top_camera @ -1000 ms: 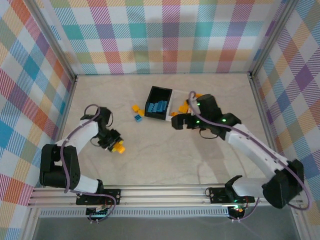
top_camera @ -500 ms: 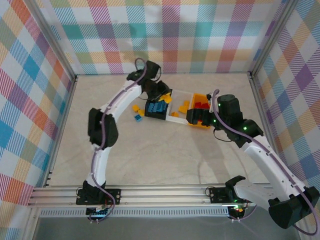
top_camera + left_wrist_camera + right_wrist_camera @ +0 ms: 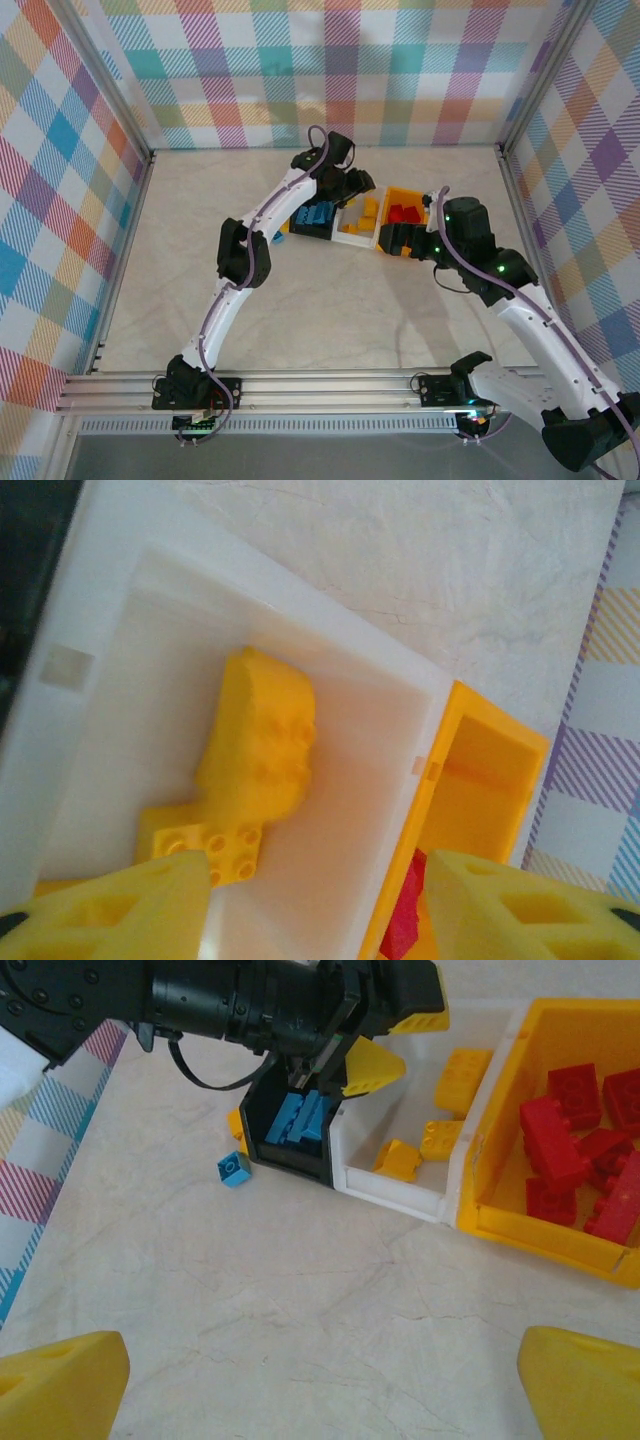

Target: Sort the legos into containers by color

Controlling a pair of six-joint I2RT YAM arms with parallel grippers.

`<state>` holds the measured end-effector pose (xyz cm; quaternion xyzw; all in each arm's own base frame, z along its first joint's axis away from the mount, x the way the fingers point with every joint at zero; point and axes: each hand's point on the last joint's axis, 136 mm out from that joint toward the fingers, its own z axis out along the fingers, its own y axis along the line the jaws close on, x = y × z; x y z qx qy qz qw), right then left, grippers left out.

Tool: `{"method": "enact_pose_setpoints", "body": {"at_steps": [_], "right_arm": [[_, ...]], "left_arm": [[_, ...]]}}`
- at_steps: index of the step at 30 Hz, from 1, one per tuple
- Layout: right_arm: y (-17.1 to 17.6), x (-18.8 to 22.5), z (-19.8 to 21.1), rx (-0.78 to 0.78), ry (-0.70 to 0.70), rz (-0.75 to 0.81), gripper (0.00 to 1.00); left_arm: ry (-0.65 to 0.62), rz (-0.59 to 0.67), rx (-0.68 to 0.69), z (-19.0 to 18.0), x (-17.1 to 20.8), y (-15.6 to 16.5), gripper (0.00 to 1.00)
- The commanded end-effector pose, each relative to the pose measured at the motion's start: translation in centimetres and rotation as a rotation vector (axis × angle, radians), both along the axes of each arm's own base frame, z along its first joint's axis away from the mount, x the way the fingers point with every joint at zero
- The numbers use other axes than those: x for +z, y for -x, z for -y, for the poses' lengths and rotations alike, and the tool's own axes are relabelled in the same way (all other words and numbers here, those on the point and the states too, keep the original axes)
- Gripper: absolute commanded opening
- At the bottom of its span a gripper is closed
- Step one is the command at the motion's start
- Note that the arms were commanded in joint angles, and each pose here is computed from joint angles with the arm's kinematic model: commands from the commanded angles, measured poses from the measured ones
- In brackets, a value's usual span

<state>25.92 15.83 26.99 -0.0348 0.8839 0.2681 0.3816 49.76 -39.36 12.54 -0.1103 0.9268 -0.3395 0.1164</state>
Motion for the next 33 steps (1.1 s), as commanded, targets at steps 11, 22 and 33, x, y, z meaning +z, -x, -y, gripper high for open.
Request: {"method": "enact_pose_setpoints", "body": {"at_steps": [11, 22, 33], "right_arm": [[-0.6, -2.5, -1.9, 0.06, -0.035, -0.089, 0.99], [-2.0, -4.2, -5.5, 0.183, -0.087, -0.194, 0.97], [-1.1, -5.0, -5.8, 0.184, -0.092, -0.229, 0.97]], "left_arm": [[-0.28, 0.024, -0.004, -10.5, 6.4, 4.2, 0.66], [-0.295, -0.204, 0.368, -25.2, 1.3, 5.5, 0.65], [-0.373, -0.299, 0.373, -25.7, -4.0, 1.2, 0.64]]}}
